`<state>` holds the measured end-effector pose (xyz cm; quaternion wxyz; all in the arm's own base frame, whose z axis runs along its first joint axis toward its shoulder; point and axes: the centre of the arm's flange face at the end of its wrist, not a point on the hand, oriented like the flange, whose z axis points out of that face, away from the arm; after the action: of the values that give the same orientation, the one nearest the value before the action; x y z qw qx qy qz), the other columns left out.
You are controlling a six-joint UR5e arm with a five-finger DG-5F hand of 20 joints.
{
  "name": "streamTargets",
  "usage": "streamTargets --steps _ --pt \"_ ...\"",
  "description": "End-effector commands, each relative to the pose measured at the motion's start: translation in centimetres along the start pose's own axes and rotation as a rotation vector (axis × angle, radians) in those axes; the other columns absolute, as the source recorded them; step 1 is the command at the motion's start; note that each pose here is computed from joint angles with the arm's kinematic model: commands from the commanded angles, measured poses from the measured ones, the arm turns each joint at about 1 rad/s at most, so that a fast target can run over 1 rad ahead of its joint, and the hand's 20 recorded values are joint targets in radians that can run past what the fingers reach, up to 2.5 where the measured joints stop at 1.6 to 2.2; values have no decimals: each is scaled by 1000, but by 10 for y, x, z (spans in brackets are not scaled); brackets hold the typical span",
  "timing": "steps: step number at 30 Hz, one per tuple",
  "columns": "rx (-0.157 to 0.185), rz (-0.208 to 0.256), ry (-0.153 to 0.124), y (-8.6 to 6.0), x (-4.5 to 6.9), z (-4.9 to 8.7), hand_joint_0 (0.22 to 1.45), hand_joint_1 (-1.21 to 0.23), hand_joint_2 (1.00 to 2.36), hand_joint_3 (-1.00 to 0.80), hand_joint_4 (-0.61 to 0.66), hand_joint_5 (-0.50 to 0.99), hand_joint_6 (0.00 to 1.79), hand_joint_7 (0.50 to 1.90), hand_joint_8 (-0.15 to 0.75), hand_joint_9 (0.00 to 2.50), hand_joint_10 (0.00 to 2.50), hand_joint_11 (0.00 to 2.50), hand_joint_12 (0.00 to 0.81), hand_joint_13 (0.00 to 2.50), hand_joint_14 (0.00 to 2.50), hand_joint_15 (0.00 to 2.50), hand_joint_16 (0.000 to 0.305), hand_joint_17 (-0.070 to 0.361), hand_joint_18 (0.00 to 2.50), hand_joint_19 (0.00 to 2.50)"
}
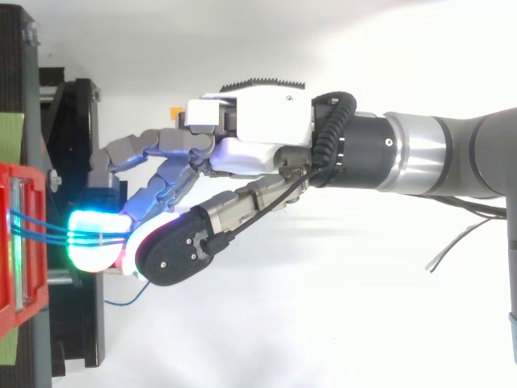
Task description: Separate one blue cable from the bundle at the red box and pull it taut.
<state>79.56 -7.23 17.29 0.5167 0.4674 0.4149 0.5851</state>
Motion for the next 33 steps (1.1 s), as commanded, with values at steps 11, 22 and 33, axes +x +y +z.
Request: streamTargets --steps 11,22,33 --pt "-2 -8 6 1 0 1 658 -657 1015 -192 221 -186 693 977 359 834 11 832 416 995 21 715 54 122 882 707" --pt "-4 -11 6 2 0 1 634 -657 1014 -282 229 -199 764 903 359 846 11 864 415 1006 20 722 53 120 888 720" --pt "-9 -10 15 2 1 2 562 -676 1000 -500 235 -198 824 885 379 883 11 882 427 1043 21 732 55 123 946 707"
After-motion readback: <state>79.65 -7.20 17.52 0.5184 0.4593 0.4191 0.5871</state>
